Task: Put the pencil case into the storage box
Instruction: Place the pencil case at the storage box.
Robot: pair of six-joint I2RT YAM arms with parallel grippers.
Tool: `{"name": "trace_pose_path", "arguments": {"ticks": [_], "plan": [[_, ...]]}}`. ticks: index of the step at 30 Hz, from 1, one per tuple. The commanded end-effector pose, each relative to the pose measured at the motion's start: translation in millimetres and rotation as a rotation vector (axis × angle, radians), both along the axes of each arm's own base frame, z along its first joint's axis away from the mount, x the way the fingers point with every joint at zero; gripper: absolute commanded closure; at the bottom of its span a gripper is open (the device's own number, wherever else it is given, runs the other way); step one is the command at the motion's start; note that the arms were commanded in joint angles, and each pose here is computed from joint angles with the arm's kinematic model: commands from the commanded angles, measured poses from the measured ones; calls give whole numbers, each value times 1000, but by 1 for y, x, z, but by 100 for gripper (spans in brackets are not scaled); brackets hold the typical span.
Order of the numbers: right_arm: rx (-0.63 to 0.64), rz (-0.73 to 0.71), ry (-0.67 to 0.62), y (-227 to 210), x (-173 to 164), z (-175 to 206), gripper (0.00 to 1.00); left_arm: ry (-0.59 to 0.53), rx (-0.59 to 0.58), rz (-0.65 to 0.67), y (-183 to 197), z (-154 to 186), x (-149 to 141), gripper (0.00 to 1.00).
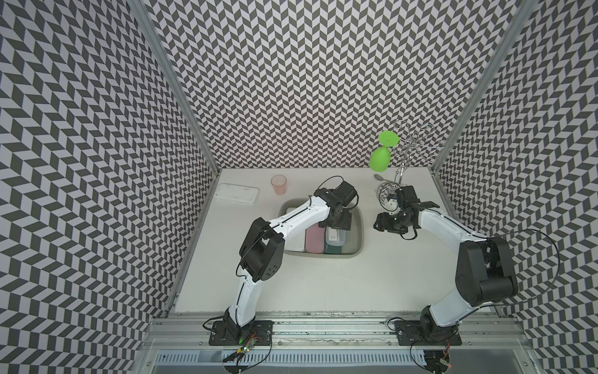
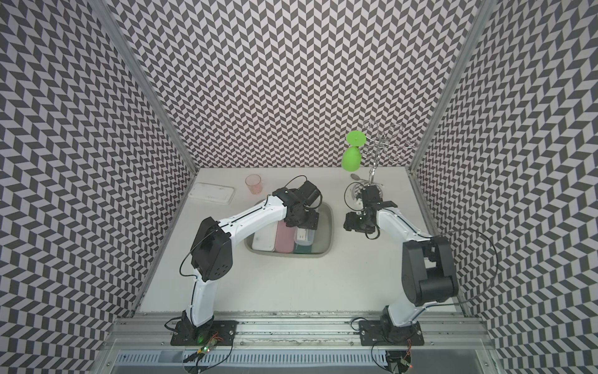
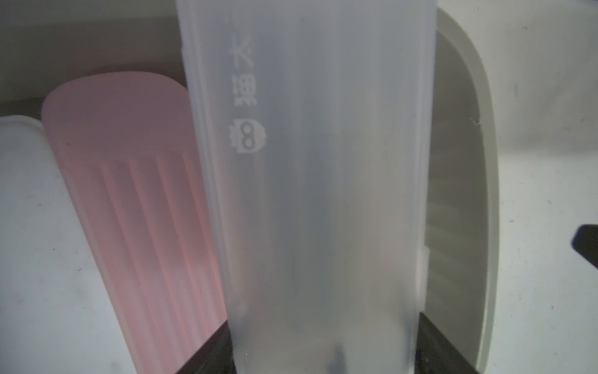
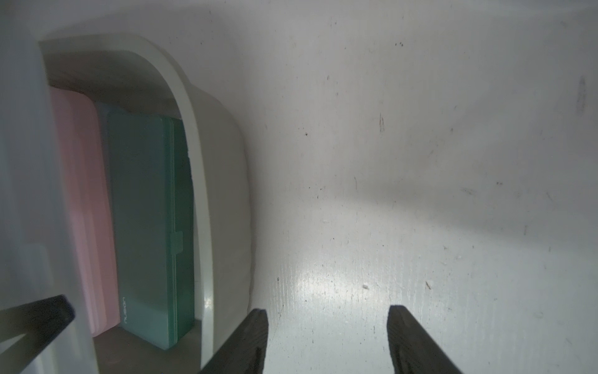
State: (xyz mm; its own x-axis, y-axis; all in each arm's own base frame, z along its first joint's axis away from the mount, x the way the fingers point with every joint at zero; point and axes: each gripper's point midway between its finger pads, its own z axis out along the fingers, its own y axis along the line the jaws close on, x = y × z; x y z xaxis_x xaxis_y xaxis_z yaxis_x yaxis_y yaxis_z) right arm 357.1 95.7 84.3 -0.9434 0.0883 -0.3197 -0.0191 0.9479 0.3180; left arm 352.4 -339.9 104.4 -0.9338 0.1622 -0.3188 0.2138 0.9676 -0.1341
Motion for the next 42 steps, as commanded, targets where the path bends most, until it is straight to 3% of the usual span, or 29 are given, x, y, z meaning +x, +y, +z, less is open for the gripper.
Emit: {"name": "trace_pose_path", "arguments": {"ticks": [1,12,18,21,26,36,42], "plan": [[-1,15,-44,0,9,10,37,-25,6,-1,-5,-15,9,30],[-6,20,-39,0,14,8,37,-12,77,30,1,-32,18,26],[1,26,-43,2,17,10,37,-31,118,52,8,-29,22,16],[6,29,-45,3,19,11,37,-26,132,59,11,-30,21,3],[11,30,-53,4,22,14,37,-27,137,68,12,-28,22,0],[12,31,-59,5,24,18,37,-143,68,84,10,43,38,0],[25,27,-59,6,23,17,37,-168,46,132,39,76,42,0]]}}
